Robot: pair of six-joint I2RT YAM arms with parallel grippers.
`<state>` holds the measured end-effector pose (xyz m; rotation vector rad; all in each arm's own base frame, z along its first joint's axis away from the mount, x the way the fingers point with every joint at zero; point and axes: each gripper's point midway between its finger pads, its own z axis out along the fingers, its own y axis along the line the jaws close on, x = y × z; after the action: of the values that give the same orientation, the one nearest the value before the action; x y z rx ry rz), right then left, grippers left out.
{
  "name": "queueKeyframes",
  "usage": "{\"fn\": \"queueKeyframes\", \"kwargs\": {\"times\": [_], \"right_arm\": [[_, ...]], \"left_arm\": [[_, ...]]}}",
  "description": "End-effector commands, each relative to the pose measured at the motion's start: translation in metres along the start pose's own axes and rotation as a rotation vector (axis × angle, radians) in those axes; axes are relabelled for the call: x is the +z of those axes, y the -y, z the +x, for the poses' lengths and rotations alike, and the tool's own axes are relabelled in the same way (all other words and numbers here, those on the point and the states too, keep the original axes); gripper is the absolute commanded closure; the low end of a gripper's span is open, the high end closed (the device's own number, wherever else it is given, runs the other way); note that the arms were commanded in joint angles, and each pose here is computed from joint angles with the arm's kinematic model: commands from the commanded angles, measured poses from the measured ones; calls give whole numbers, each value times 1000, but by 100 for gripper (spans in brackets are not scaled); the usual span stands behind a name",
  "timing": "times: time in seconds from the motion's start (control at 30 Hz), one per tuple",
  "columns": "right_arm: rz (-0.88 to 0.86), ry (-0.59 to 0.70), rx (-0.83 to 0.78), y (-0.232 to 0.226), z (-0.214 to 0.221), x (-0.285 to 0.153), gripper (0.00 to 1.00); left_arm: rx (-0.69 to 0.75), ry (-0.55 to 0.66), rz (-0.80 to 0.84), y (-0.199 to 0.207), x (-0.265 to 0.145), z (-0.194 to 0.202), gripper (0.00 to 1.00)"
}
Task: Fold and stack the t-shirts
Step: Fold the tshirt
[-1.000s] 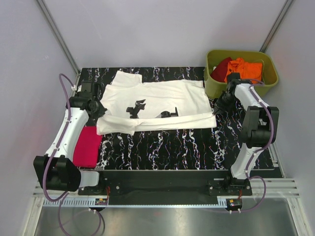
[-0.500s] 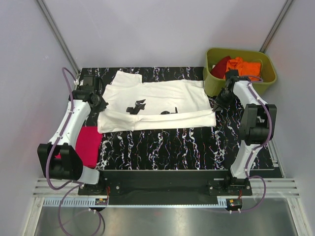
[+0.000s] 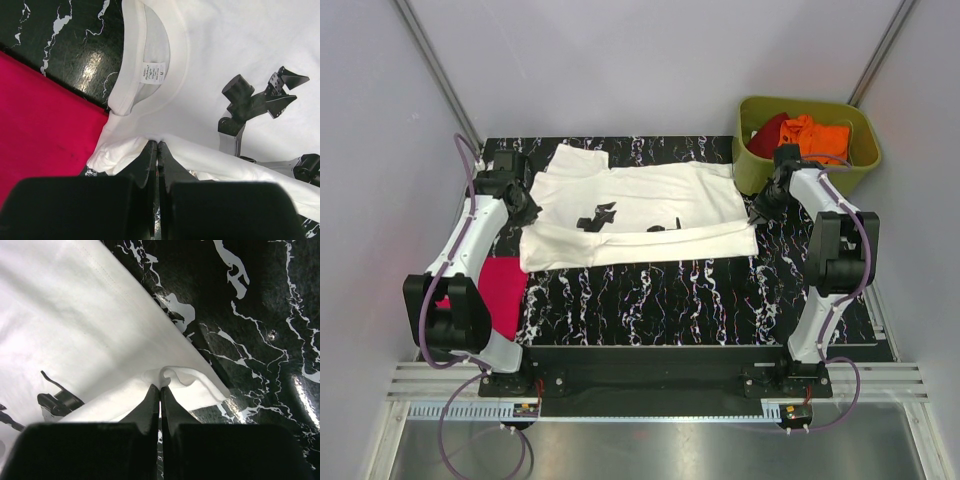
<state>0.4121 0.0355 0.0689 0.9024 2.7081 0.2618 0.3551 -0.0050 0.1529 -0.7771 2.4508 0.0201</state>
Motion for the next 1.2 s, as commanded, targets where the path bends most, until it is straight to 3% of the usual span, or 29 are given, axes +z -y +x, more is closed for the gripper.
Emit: {"fn": "queueKeyframes", "kwargs": {"times": [0.0, 0.17, 0.93, 1.17], "right_arm": [[-49, 94, 42, -10, -13, -1, 100], [-74, 149, 59, -16, -26, 1, 100], [-65, 138, 97, -17, -27, 21, 100], [-60, 114, 104, -17, -24, 33, 92]], "left_arm": [[-17, 90, 46, 12, -8, -30, 100], [-19, 94, 42, 10, -5, -31, 100], [-8, 85, 35, 16, 19, -36, 100], [22, 82, -8, 12, 35, -37, 100]]}}
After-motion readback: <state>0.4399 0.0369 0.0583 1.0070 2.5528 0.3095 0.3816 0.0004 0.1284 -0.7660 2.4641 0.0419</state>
